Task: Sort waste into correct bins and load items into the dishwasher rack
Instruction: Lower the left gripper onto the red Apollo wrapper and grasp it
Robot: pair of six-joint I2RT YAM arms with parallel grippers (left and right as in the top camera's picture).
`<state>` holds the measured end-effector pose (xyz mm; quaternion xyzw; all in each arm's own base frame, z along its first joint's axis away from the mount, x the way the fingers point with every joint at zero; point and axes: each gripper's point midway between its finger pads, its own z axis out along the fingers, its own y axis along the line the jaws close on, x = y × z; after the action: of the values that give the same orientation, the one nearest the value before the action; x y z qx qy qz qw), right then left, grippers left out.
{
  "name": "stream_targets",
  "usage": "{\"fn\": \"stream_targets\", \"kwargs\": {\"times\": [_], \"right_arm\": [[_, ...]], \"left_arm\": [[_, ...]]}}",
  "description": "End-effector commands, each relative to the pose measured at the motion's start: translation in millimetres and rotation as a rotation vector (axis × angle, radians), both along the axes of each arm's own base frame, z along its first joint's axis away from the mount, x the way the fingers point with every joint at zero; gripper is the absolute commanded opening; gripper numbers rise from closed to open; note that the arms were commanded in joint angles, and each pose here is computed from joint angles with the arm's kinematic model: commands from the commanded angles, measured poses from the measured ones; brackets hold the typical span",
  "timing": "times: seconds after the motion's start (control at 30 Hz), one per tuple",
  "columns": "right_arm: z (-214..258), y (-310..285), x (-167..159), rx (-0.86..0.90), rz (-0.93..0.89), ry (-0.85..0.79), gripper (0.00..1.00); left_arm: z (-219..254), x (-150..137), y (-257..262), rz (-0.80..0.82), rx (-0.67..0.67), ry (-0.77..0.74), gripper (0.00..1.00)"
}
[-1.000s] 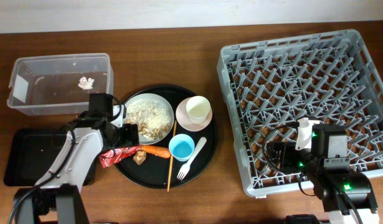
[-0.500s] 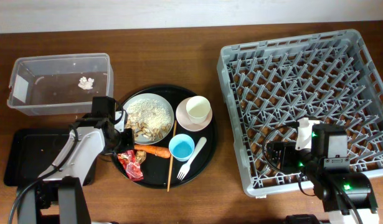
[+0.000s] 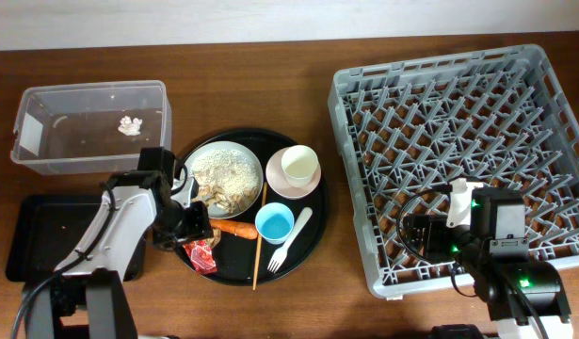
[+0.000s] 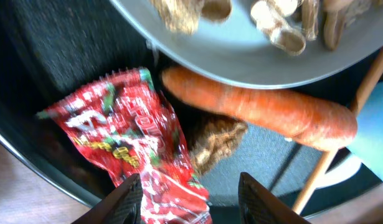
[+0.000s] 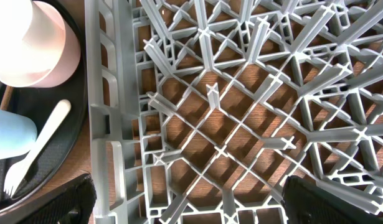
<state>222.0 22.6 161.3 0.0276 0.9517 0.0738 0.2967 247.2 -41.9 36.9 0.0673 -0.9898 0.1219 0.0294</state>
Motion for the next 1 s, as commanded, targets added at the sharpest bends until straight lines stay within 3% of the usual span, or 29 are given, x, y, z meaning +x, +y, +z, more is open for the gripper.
{"fn": "stream_targets", "kwargs": {"times": [0.0, 0.2, 0.4, 0.6, 0.9, 0.97], "right_arm": [[8, 2, 2, 0.006, 0.003, -0.02, 0.99], [8, 2, 2, 0.006, 0.003, -0.02, 0.99], [8, 2, 2, 0.006, 0.003, -0.02, 0.99], [8, 2, 2, 0.006, 0.003, -0.02, 0.99], [8, 2, 2, 0.006, 0.003, -0.02, 0.99], [8, 2, 2, 0.006, 0.003, -0.02, 0.99]], "left_arm": [[4, 2, -8, 0.084, -0.04, 0.022, 0.49], [-8, -11, 5, 0.096, 0.041, 0.058, 0.49], [-23, -18, -4, 0.062, 0.042, 0.05, 0.49], [-23, -19, -5, 0.058, 0.042, 0.052, 0.31], [-23, -21, -5, 0.058, 0.043, 0.06, 0.3], [-24, -21, -5, 0.058, 0.043, 0.061, 0.25]]}}
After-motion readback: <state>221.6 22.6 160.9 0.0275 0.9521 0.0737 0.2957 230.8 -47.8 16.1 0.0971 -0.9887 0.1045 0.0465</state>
